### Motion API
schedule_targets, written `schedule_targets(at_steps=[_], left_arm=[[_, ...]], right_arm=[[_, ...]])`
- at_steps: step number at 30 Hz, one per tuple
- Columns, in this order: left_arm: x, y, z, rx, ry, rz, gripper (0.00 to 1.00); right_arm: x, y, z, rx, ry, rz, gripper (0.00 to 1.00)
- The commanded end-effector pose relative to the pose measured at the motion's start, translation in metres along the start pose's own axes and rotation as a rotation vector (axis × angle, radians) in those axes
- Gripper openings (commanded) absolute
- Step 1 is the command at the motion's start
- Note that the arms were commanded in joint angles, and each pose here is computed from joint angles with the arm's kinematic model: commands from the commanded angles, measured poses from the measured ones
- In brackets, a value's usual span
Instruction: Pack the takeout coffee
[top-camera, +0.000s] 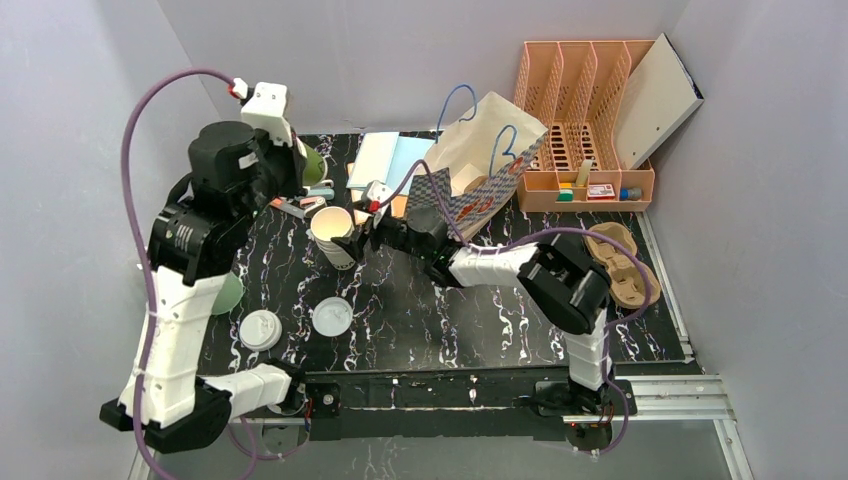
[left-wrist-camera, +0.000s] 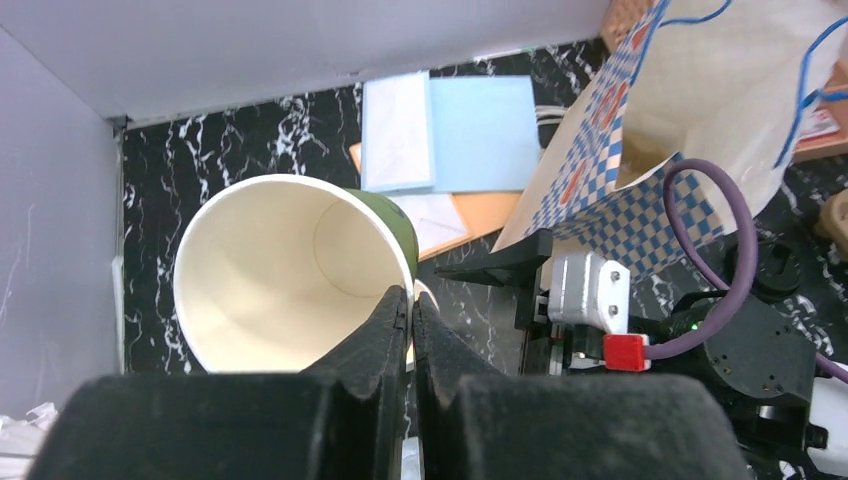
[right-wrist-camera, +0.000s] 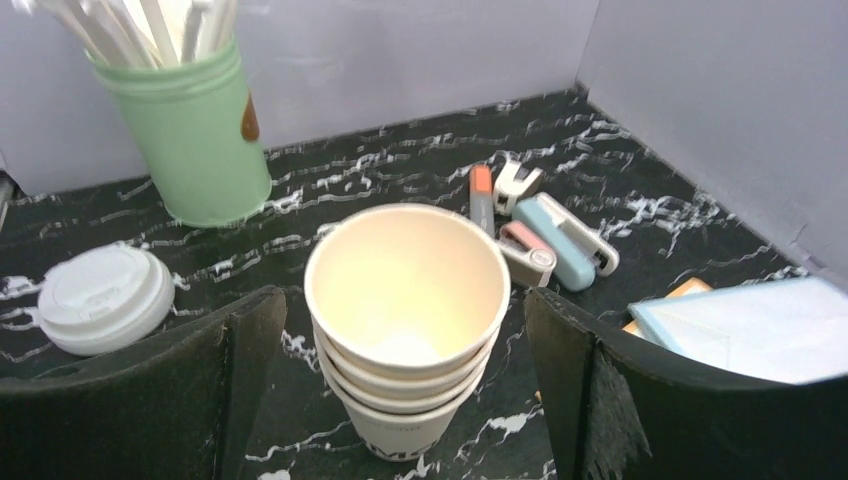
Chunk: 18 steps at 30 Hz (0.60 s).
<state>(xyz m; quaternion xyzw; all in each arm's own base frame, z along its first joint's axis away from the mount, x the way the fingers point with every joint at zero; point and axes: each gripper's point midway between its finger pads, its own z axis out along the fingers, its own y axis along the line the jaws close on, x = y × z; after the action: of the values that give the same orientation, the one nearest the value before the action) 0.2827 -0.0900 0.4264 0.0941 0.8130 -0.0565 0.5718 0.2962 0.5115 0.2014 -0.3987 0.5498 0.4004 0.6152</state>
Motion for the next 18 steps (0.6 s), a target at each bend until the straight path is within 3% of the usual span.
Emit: schedule_targets(at_steps=[1,9,18], left_arm=[[-0.014,-0.009,-0.009,0.053,-0.088,-0.038,0.00],[-0.009,-0.037,-0.003,0.193,-0.071,-0.076,0.00],[0.035,-0.083,0.005,0.429,0.086,-0.141,0.00]], right_arm=[[-0.065,-0.004,-0.011,0.028,-0.089,-0.041,0.98],[-0.108,-0.016,-0.047,0.141,-0.052,0.014,0.98],[-0.154,-0.039,-0.122,0.386,0.049,0.148,0.98]])
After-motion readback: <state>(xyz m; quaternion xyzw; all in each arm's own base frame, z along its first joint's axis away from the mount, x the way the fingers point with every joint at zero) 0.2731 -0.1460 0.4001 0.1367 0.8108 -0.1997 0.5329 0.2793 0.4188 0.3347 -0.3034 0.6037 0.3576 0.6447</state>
